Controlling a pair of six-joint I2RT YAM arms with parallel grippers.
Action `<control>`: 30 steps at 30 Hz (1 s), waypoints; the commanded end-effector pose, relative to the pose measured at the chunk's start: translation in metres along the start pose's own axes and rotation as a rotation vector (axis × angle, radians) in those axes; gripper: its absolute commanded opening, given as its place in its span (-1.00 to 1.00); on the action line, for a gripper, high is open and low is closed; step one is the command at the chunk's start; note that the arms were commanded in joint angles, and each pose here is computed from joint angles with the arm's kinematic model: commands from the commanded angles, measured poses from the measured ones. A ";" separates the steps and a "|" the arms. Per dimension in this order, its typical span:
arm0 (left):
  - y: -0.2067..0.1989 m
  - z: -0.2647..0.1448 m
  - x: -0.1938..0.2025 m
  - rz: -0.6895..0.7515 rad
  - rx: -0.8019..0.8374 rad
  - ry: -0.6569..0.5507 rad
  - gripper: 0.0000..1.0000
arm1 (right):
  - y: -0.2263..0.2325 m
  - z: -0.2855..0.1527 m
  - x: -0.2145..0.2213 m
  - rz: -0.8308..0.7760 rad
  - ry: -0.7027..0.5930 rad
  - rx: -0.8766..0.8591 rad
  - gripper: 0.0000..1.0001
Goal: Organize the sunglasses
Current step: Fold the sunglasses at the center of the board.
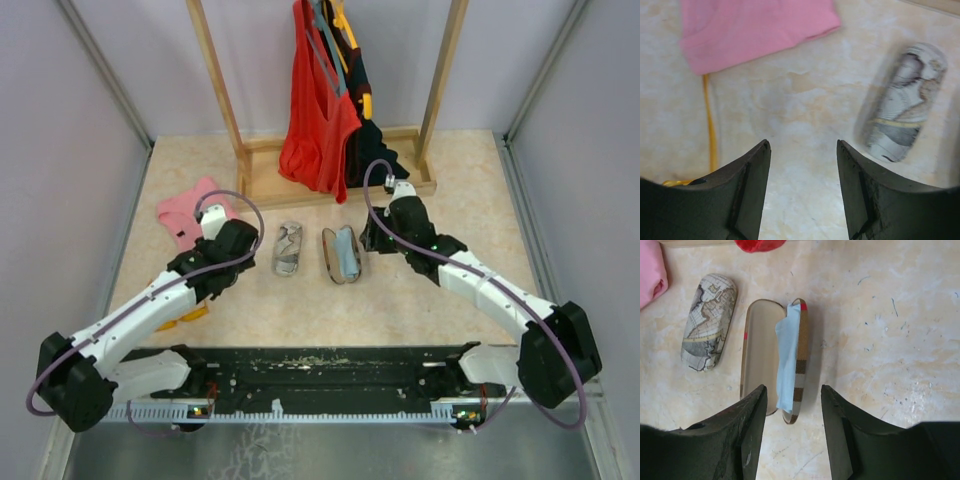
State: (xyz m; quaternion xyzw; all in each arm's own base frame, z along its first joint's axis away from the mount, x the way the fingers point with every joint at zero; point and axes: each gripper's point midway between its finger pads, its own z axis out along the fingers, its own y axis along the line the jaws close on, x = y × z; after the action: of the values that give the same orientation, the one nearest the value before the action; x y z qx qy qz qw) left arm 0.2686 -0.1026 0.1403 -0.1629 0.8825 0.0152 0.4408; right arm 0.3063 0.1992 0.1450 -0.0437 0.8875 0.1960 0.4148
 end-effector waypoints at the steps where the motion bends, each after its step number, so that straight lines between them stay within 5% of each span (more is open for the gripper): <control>1: 0.054 0.007 0.011 -0.003 -0.231 0.034 0.24 | 0.007 -0.012 0.004 0.004 -0.017 -0.033 -0.04; 8: 0.093 0.028 0.027 -0.065 -0.414 0.081 0.31 | 0.012 -0.030 0.019 0.005 0.003 -0.085 -0.04; 20: 0.114 0.071 0.051 -0.175 -0.465 0.186 0.29 | 0.013 -0.047 0.022 -0.002 -0.007 -0.112 -0.04; 30: 0.113 0.081 0.069 -0.208 -0.398 0.245 0.00 | 0.014 -0.050 0.020 -0.002 -0.015 -0.116 -0.04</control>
State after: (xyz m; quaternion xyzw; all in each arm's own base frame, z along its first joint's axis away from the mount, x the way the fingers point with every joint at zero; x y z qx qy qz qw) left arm 0.2552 0.0053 0.0306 -0.3364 0.8826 0.1511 0.2916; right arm 0.2536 0.1903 0.1483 -0.0623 0.8843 0.2341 0.3992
